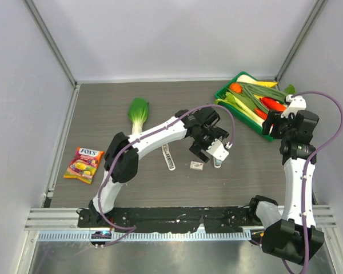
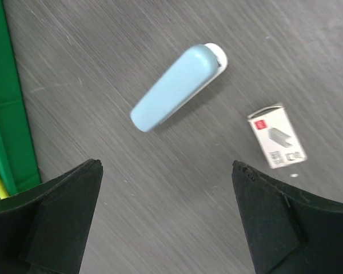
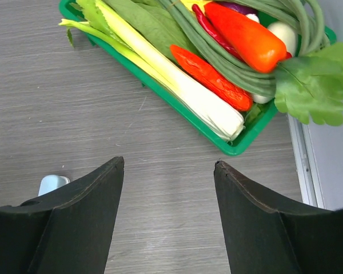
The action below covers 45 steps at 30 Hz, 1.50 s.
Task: Load the staples into the stapler
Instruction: Pick up the stapler from the center of the board.
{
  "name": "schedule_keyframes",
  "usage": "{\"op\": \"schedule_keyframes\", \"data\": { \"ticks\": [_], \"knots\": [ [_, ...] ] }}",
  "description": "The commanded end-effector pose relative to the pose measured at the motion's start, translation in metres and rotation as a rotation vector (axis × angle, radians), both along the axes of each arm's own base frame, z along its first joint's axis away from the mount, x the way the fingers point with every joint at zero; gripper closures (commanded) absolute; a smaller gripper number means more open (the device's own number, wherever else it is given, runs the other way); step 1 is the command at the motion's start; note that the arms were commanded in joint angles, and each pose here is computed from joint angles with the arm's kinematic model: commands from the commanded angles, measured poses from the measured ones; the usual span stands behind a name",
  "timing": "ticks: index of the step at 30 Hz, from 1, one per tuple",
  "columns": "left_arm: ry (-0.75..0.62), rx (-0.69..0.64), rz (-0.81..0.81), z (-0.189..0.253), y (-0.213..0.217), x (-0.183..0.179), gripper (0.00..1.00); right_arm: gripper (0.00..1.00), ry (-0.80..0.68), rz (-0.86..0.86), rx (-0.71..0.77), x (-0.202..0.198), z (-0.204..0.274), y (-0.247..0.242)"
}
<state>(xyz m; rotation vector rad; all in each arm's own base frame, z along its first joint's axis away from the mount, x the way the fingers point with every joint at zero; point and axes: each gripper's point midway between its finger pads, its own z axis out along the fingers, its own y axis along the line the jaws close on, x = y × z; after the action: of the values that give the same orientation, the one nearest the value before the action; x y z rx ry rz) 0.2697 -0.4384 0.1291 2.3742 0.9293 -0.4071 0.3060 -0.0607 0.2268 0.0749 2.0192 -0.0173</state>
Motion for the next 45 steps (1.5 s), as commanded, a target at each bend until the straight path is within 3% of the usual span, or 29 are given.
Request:
{"op": "schedule_keyframes", "data": {
  "ticks": [1, 8, 18, 35, 45],
  "knots": [
    [-0.106, -0.041, -0.174, 0.015, -0.022, 0.008, 0.00, 0.31, -0.037, 0.005, 0.032, -0.004, 0.008, -0.002],
    [-0.148, -0.015, -0.278, -0.017, -0.047, 0.014, 0.08, 0.32, -0.026, -0.010, 0.052, -0.004, 0.003, -0.007],
    [-0.163, 0.057, -0.401, -0.049, -0.050, 0.007, 0.19, 0.33, -0.016, -0.001, 0.057, -0.002, 0.000, -0.006],
    [-0.215, 0.189, -0.579, -0.074, -0.055, -0.018, 0.32, 0.36, -0.012, 0.018, 0.066, -0.002, -0.003, -0.003],
    [-0.248, 0.264, -0.585, -0.082, -0.048, -0.014, 0.43, 0.37, -0.016, 0.029, 0.070, -0.001, -0.002, -0.001]
  ]
}}
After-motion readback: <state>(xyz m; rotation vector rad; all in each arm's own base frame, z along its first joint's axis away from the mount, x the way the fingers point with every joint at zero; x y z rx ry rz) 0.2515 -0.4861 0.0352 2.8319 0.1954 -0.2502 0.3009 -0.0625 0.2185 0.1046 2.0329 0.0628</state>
